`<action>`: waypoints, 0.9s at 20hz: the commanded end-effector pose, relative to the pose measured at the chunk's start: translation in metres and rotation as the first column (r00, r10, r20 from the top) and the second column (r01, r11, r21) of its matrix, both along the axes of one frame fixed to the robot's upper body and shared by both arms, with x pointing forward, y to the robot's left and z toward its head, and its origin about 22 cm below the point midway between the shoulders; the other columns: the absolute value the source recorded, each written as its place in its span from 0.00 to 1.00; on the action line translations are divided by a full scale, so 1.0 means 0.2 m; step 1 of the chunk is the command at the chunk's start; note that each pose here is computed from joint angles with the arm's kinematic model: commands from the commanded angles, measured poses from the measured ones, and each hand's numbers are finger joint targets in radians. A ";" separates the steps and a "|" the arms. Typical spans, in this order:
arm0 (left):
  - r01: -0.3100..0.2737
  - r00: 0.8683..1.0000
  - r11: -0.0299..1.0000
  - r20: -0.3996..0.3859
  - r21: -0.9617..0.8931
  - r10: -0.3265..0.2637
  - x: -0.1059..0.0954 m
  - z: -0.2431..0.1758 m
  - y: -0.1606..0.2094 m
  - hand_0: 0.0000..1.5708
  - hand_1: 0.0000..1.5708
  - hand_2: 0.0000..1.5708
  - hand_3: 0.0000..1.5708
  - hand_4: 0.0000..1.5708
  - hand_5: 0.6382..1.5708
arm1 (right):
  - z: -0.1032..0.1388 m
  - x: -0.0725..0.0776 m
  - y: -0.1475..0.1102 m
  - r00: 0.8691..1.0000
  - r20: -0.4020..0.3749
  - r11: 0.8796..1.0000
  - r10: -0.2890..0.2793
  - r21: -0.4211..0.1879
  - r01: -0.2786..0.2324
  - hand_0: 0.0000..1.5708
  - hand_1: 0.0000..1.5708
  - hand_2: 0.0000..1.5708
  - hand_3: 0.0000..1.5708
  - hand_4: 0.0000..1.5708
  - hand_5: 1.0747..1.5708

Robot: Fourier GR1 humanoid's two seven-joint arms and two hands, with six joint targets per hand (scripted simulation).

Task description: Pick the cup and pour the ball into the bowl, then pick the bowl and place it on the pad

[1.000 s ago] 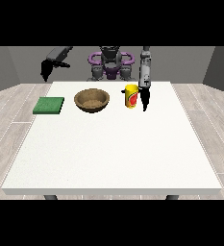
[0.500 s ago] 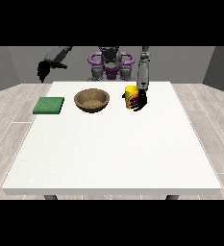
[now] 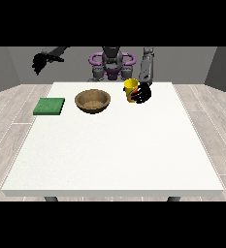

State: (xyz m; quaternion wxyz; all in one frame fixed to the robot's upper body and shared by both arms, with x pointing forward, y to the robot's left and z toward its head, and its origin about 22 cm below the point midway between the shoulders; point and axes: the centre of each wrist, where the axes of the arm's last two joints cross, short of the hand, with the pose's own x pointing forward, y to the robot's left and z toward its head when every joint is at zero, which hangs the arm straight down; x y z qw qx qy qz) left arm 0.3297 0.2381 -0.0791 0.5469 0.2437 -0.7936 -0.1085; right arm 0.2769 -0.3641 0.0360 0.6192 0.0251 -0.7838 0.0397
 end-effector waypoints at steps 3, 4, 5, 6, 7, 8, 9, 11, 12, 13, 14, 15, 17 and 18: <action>-0.083 0.990 0.943 -0.083 0.321 0.116 0.20 0.35 0.38 0.92 0.92 1.00 1.00 1.00 0.71 | -0.12 -0.04 -0.01 0.990 -0.142 1.000 -0.024 0.009 0.026 0.00 0.00 0.00 0.00 0.00 1.00; -0.086 0.990 0.936 -0.076 0.341 0.119 0.26 0.42 0.32 0.92 0.92 1.00 1.00 1.00 0.70 | -0.13 -0.04 -0.08 0.991 -0.124 0.999 -0.046 0.022 0.050 0.00 0.00 0.00 0.00 0.00 1.00; -0.077 0.992 0.926 -0.062 0.370 0.107 0.32 0.53 0.33 0.93 0.93 1.00 1.00 1.00 0.71 | -0.15 -0.03 -0.06 0.992 -0.110 0.998 -0.060 0.015 0.062 0.00 0.00 0.00 0.00 0.00 1.00; -0.108 0.987 0.914 -0.071 0.390 0.147 0.33 0.53 0.29 0.93 0.93 1.00 1.00 1.00 0.69 | -0.15 -0.02 -0.03 0.992 -0.119 0.999 -0.034 0.013 0.036 0.00 0.00 0.00 0.00 0.00 0.99; -0.085 0.983 0.910 -0.116 0.407 0.144 0.32 0.52 0.31 0.93 0.93 1.00 1.00 1.00 0.70 | -0.15 -0.04 -0.09 0.992 -0.123 1.000 -0.028 0.011 0.029 0.00 0.00 0.00 0.00 0.00 0.99; -0.100 0.982 0.891 -0.102 0.443 0.161 0.37 0.58 0.25 0.94 0.94 1.00 1.00 1.00 0.69 | -0.17 -0.04 -0.05 0.990 -0.140 0.999 -0.031 0.018 0.034 0.00 0.00 0.00 0.00 0.00 0.99; -0.104 0.985 0.871 -0.073 0.479 0.157 0.40 0.62 0.24 0.95 0.95 1.00 1.00 1.00 0.68 | -0.17 -0.03 -0.03 0.991 -0.130 1.000 -0.013 0.013 0.015 0.00 0.00 0.00 0.00 0.00 1.00; -0.146 0.977 0.837 -0.057 0.528 0.207 0.41 0.60 0.14 0.95 0.95 1.00 1.00 0.97 0.70 | -0.22 -0.07 -0.07 0.992 -0.122 0.999 0.019 0.028 -0.016 0.00 0.00 0.00 0.00 0.00 0.99; -0.132 0.981 0.826 -0.045 0.548 0.187 0.44 0.65 0.05 0.95 0.95 1.00 1.00 0.96 0.67 | -0.16 0.00 -0.09 0.994 -0.103 0.999 -0.028 0.032 0.031 0.00 0.00 0.00 0.00 0.00 0.99; -0.154 0.978 0.817 -0.034 0.556 0.208 0.40 0.57 0.08 0.95 0.95 1.00 1.00 0.96 0.67 | -0.15 -0.01 -0.06 0.995 -0.100 1.000 -0.015 0.014 0.017 0.00 0.00 0.00 0.00 0.00 1.00; -0.090 0.987 0.820 -0.061 0.565 0.150 0.42 0.61 -0.10 0.95 0.95 1.00 1.00 0.96 0.67 | -0.22 -0.05 -0.18 0.991 -0.119 0.997 -0.065 0.030 0.069 0.00 0.00 0.00 0.00 0.00 0.99; -0.089 0.981 0.811 -0.092 0.578 0.173 0.40 0.58 -0.03 0.95 0.95 1.00 1.00 0.96 0.67 | -0.27 -0.12 -0.17 0.986 -0.161 0.998 -0.045 0.028 0.050 0.00 0.00 0.00 0.00 0.00 1.00; -0.085 0.980 0.817 -0.102 0.571 0.173 0.40 0.59 -0.13 0.95 0.95 1.00 1.00 0.96 0.67 | -0.25 -0.10 -0.18 0.986 -0.158 0.998 -0.058 0.023 0.062 0.00 0.00 0.00 0.00 0.00 1.00; -0.103 0.983 0.793 -0.057 0.601 0.172 0.41 0.60 -0.11 0.95 0.95 1.00 1.00 0.96 0.67 | -0.19 -0.06 -0.21 0.993 -0.101 0.998 -0.055 0.021 0.058 0.00 0.00 0.00 0.00 0.00 1.00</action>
